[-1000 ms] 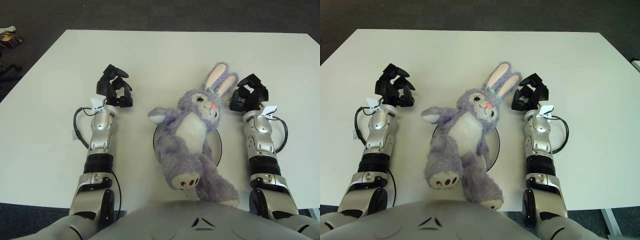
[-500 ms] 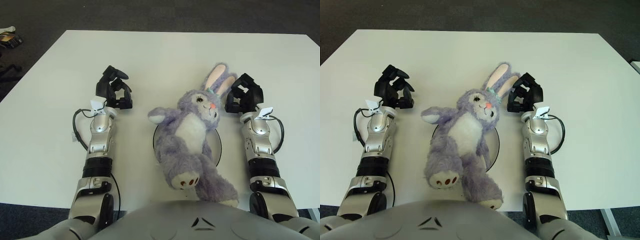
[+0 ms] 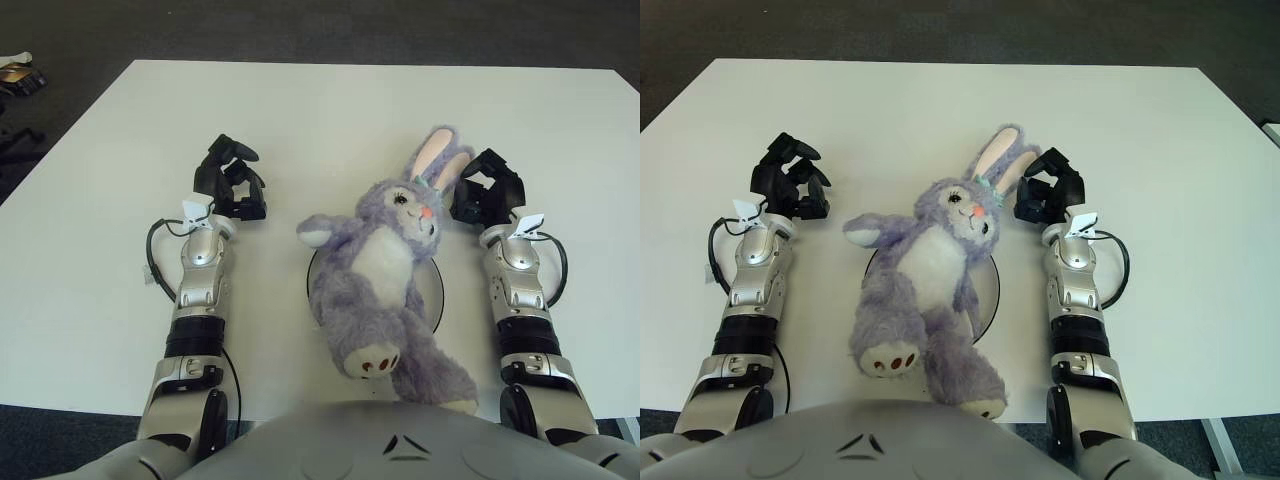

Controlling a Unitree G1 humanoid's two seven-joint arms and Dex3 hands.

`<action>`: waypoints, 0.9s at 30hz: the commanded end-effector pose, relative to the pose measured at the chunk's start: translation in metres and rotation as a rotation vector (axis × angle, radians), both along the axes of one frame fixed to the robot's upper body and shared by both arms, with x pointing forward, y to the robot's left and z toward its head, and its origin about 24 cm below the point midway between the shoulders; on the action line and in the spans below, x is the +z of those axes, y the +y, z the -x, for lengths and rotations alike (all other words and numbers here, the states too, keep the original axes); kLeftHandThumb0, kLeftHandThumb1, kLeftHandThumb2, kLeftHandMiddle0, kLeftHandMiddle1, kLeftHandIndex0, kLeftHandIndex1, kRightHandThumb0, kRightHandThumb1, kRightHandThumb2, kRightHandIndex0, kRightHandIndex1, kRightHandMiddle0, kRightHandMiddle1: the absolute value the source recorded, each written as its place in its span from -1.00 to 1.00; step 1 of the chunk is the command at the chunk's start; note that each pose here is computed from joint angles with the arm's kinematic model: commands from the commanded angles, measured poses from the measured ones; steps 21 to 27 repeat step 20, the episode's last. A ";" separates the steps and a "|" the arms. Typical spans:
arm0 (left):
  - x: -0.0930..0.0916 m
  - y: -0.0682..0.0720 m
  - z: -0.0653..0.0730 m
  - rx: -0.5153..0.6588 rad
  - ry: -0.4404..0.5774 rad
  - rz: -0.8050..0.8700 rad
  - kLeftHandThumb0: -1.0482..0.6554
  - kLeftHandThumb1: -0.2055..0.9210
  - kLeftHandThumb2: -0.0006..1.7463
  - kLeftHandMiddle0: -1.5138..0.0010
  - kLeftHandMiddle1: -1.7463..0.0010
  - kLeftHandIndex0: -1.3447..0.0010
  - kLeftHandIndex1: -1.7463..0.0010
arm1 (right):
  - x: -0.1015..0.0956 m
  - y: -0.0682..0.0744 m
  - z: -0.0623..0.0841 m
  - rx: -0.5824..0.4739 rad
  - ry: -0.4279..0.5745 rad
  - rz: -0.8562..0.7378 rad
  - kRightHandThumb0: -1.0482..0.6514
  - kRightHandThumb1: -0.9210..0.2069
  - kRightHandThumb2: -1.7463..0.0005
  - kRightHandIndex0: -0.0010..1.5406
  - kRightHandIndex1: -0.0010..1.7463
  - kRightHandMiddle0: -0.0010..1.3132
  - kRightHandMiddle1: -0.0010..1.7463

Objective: Put the doll into the plate.

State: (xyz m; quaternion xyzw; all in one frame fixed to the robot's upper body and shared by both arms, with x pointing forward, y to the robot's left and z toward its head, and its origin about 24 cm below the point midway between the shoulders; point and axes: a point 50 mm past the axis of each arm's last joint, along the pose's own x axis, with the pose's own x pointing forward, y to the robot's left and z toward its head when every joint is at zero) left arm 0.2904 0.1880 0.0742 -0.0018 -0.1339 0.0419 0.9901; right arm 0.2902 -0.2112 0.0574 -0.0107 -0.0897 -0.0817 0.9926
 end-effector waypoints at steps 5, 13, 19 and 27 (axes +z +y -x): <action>-0.024 -0.001 0.008 -0.032 0.096 0.012 0.22 -0.63 0.92 -0.10 -1.00 0.06 -0.99 | -0.029 -0.003 0.020 -0.044 0.116 -0.034 -0.31 -0.02 -0.43 0.66 1.00 -0.13 1.00; -0.023 -0.006 0.001 -0.107 0.114 0.001 0.22 -0.66 0.94 -0.13 -1.00 0.04 -0.98 | -0.029 -0.009 0.029 -0.086 0.100 -0.032 -0.30 -0.06 -0.41 0.65 1.00 -0.15 1.00; -0.023 -0.009 -0.004 -0.142 0.115 0.009 0.22 -0.68 0.95 -0.14 -1.00 0.01 -0.96 | -0.029 -0.012 0.034 -0.125 0.096 -0.036 -0.30 -0.09 -0.38 0.64 1.00 -0.17 1.00; -0.023 -0.009 -0.005 -0.146 0.117 0.006 0.22 -0.68 0.95 -0.14 -1.00 0.01 -0.95 | -0.029 -0.012 0.035 -0.133 0.094 -0.038 -0.30 -0.09 -0.38 0.64 1.00 -0.17 1.00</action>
